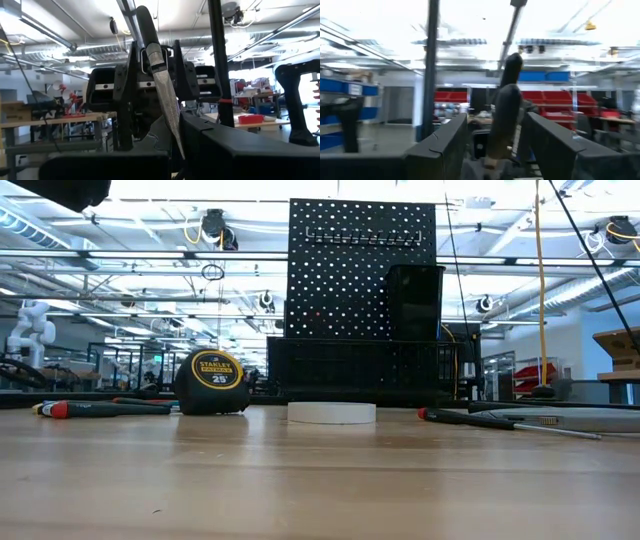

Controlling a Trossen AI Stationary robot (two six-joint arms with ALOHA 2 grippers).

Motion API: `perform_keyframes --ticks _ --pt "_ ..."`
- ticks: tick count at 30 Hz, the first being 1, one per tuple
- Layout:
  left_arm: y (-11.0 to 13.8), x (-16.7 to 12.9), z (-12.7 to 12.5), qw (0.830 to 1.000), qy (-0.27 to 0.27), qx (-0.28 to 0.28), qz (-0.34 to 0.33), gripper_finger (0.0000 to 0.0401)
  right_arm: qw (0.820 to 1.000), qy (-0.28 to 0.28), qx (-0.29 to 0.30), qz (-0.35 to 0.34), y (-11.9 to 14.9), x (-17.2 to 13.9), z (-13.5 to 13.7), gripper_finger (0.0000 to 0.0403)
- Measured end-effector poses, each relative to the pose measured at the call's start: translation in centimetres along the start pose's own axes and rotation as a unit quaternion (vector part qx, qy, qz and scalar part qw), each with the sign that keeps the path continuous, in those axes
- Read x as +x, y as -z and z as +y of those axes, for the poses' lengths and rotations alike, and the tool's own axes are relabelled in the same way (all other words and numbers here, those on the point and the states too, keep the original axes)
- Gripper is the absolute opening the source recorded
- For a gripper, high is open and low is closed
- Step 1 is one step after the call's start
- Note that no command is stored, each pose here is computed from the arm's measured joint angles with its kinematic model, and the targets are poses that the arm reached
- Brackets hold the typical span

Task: Hang tools onto peg board
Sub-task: Put the black pliers into the black bin on the peg board

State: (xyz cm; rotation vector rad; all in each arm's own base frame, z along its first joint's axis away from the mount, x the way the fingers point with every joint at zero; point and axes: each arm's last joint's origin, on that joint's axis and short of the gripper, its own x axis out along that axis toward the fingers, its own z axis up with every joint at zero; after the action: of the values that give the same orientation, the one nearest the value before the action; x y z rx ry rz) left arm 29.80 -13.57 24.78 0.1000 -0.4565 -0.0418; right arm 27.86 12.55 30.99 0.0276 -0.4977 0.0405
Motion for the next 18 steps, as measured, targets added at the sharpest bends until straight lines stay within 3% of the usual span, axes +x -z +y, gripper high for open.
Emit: perform_keyframes --ticks 5,10,13,18 --pt "0.2 0.1 0.1 1.000 -0.002 0.004 0.009 0.0009 0.999 0.039 -0.004 0.012 0.1 0.0 -0.2 0.0182" --pt "0.4 0.1 0.3 1.000 -0.007 0.006 0.014 0.0014 0.998 0.063 0.005 0.019 0.2 0.0 -0.3 0.0102" --pt "0.6 0.2 0.5 0.999 -0.017 0.012 0.028 0.0044 0.998 0.060 -0.002 0.030 0.4 -0.1 -0.2 0.0032" --pt "1.5 0.1 0.8 0.993 -0.073 0.031 0.083 0.0108 0.996 0.075 -0.014 0.041 0.3 -0.3 0.0 0.0032"
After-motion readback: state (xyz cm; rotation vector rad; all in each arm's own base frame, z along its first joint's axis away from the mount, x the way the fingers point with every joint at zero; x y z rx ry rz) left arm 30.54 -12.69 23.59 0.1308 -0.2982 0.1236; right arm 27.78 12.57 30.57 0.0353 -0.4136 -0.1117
